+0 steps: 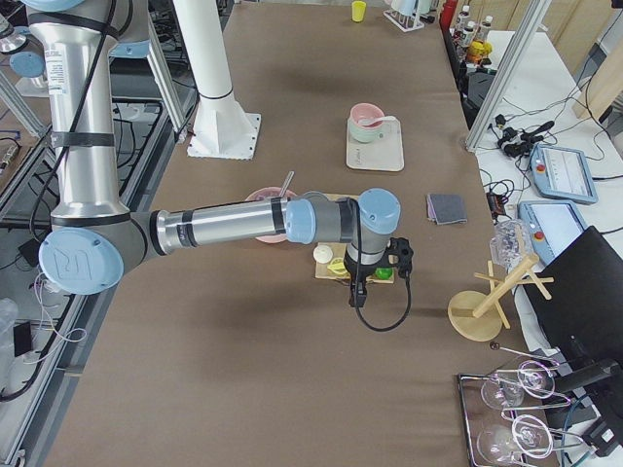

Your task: Stack pink bowl on green and place spoon

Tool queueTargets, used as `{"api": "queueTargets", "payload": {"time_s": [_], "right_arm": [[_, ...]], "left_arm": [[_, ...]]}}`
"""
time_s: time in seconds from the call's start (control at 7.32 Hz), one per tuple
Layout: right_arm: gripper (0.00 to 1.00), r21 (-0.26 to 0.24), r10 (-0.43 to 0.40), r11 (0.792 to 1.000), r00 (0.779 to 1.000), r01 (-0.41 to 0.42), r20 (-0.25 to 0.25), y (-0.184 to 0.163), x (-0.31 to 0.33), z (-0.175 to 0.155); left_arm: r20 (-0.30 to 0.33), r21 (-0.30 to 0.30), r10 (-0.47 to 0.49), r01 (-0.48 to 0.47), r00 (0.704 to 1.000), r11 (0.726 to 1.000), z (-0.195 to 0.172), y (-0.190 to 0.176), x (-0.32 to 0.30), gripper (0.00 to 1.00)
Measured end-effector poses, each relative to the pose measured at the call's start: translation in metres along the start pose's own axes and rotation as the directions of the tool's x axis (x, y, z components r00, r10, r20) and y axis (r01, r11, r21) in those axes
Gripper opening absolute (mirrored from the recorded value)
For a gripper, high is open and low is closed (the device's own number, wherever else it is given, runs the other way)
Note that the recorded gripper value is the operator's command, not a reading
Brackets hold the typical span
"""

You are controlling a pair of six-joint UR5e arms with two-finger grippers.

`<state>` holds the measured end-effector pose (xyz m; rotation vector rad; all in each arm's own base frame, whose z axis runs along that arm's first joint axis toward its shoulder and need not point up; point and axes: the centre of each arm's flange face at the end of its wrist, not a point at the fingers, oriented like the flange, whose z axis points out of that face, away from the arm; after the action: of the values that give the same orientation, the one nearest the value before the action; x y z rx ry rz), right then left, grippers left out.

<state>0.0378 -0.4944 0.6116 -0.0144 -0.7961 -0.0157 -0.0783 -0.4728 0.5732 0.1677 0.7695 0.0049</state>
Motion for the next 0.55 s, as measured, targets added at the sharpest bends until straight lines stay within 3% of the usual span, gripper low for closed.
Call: {"api": "queueTargets", "payload": {"time_s": [0.55], "right_arm": [[1.0, 0.023, 0.018, 1.0, 1.0, -0.019, 0.014, 0.0, 0.014, -0.001]], "left_arm": [[0.002, -0.06, -0.056, 0.056, 0.998, 0.997, 0.029, 0.023, -0.027, 0.98]]}}
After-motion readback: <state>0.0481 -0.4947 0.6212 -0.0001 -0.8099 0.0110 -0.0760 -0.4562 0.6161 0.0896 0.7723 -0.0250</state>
